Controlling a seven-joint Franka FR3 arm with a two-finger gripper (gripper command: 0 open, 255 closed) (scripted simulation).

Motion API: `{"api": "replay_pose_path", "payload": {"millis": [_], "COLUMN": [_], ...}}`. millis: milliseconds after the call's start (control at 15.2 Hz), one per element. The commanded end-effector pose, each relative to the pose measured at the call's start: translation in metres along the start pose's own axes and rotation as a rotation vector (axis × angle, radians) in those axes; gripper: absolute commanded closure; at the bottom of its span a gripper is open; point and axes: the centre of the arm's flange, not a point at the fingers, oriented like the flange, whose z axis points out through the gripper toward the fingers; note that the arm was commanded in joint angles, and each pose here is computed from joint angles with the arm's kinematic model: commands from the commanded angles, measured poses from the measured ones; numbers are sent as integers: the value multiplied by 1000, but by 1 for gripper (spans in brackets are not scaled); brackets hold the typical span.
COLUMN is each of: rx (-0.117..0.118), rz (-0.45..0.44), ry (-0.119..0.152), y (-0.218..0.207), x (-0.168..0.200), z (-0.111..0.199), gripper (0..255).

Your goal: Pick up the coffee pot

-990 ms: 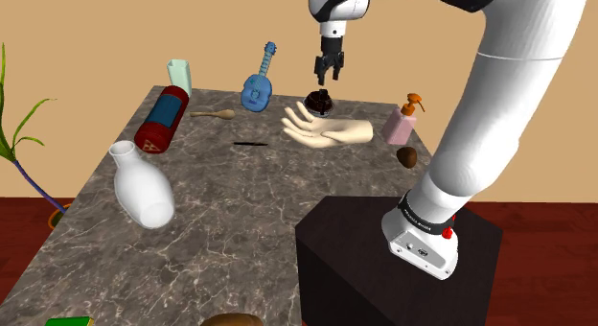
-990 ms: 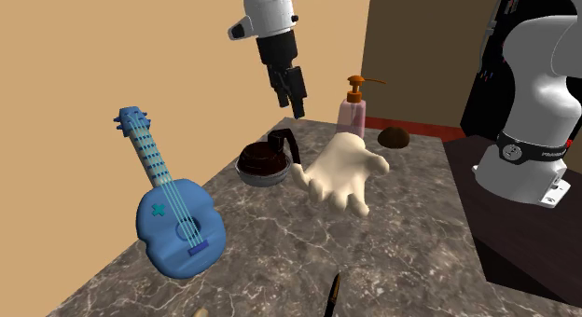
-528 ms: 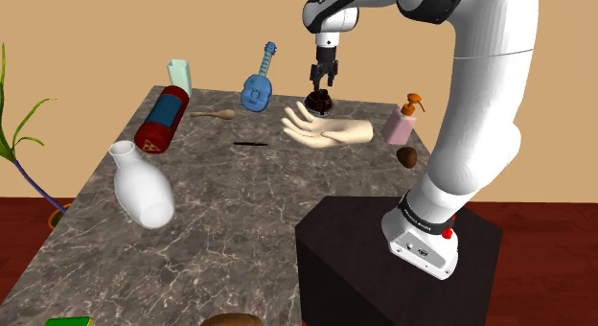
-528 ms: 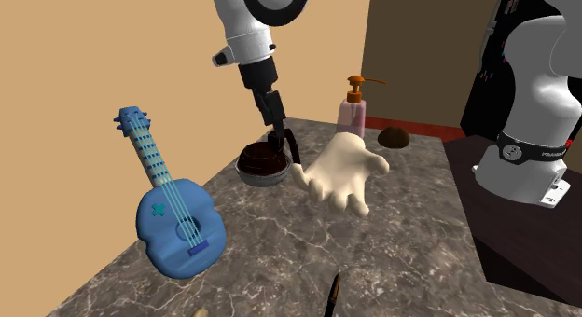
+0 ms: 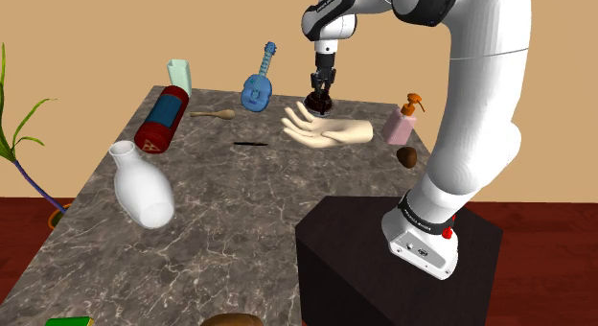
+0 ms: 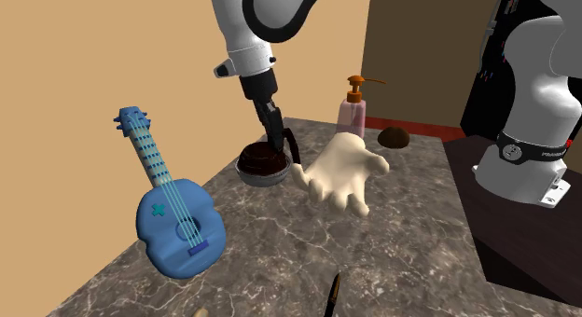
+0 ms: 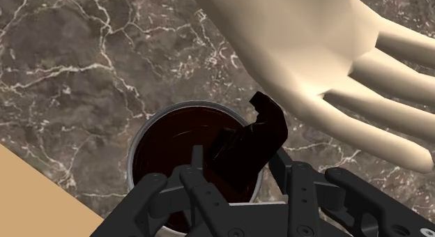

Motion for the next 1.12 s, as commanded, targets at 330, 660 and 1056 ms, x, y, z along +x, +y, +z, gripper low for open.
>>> {"api": "replay_pose_path", "payload": {"millis": [330,660,1056], "rx": [0,0,0], "rz": [0,0,0], "ry": [-1,-1,-1], "y": [0,-2,-4], "x": [0,-3,-10], "z": [1,-14,-45], "gripper": [255,255,255]}}
